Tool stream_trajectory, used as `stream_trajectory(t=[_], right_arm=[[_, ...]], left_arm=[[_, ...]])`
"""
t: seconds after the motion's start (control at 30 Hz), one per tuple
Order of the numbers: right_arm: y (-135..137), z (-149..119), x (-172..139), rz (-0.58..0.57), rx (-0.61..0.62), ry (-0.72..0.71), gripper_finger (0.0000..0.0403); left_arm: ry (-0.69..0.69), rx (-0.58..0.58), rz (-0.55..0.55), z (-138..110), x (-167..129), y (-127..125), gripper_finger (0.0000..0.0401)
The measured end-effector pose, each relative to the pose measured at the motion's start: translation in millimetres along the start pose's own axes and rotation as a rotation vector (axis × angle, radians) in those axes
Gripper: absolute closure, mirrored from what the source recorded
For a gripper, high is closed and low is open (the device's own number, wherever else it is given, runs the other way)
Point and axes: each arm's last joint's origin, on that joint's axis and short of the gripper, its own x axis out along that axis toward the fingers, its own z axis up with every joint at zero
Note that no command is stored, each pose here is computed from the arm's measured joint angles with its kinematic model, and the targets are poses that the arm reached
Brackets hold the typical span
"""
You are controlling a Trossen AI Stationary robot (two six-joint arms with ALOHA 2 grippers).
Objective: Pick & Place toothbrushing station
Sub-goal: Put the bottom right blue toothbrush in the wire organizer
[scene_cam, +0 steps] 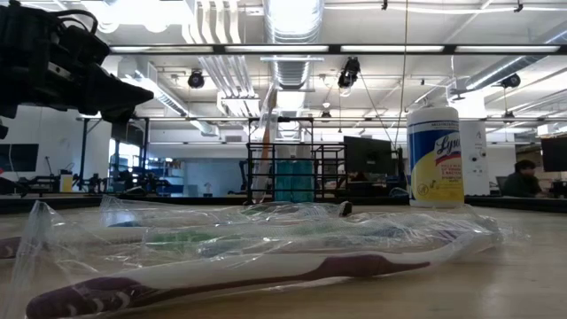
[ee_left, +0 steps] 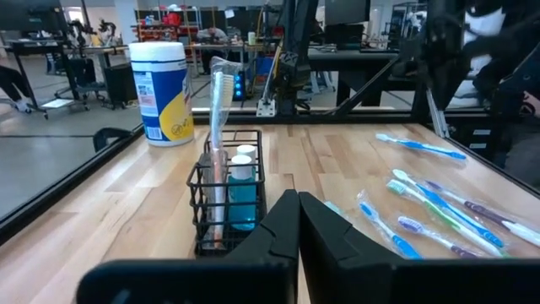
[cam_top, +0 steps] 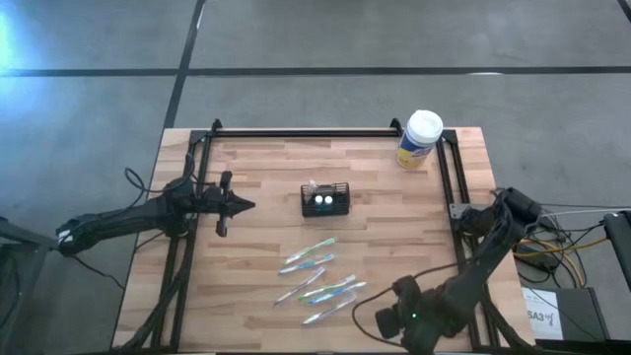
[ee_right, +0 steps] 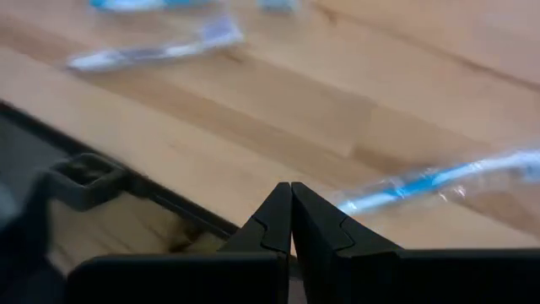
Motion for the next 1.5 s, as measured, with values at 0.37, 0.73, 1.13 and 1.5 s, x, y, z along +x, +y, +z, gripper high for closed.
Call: stream_trajectory(t=[0.37,0.73,1.13,1.5], right_arm=[[-7,-11,10,-0.107,-0.440,0.153,0.0394],[-6,-3,14,-0.082,-1.068,0.219,0.0388],[-28,4,35,-0.152,-1.339,0.346,0.0272],[-49,8,61,-0.137,-1.543,0.373,0.0219]], left_arm=[[-0.003,0.003,0.000,0,0,0,0.0389],[-0.003,0.002,0.001,0,0,0,0.0387],[0.000,-0.028,0.001,0,0,0,0.0394],[-0.004,-0.047,0.002,0,0,0,0.0394]])
